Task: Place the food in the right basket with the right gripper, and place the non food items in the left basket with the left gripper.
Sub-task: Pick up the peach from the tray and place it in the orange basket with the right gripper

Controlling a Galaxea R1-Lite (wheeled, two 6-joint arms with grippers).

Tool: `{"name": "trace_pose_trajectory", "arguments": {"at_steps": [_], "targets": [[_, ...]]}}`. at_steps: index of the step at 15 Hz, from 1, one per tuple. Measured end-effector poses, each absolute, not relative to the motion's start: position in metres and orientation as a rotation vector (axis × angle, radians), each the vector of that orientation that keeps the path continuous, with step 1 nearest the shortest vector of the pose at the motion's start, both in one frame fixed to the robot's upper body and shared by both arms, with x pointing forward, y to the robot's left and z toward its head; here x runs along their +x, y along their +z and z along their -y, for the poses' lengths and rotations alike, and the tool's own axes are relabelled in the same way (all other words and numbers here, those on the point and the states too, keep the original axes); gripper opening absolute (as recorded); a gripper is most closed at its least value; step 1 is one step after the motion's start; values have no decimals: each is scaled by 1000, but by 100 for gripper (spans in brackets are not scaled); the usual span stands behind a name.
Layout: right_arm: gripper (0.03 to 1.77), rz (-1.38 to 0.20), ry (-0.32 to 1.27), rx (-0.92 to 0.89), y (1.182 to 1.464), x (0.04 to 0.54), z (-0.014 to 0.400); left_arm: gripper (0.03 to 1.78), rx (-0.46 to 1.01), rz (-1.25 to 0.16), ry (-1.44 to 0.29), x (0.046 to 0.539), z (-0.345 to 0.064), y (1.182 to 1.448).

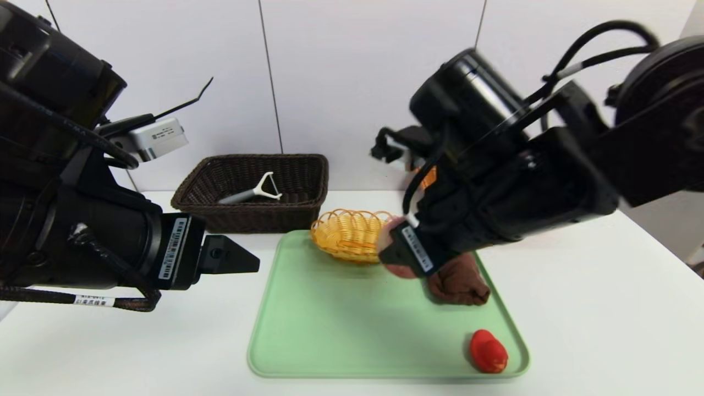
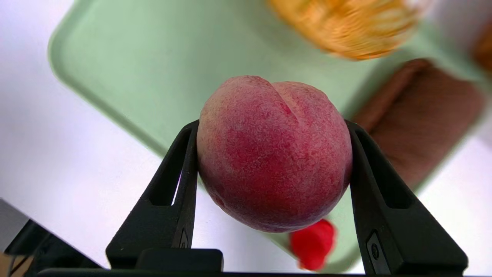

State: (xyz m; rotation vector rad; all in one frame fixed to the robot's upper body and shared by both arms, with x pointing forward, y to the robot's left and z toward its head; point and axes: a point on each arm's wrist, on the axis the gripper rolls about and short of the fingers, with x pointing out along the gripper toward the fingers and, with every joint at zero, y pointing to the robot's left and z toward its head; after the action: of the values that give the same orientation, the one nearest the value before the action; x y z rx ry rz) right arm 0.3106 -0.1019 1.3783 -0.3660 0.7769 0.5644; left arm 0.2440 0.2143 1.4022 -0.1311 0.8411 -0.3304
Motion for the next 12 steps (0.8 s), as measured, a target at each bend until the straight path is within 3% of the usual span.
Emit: {"name": "trace_pose_trajectory", "arguments": {"at_steps": [5, 12], "targets": [[109, -589, 354, -278, 1422, 329, 163, 169, -129, -843, -331, 244, -214, 1401], [109, -496, 62, -232, 1421, 398, 240, 169, -129, -842, -328, 244, -214, 1401]]}}
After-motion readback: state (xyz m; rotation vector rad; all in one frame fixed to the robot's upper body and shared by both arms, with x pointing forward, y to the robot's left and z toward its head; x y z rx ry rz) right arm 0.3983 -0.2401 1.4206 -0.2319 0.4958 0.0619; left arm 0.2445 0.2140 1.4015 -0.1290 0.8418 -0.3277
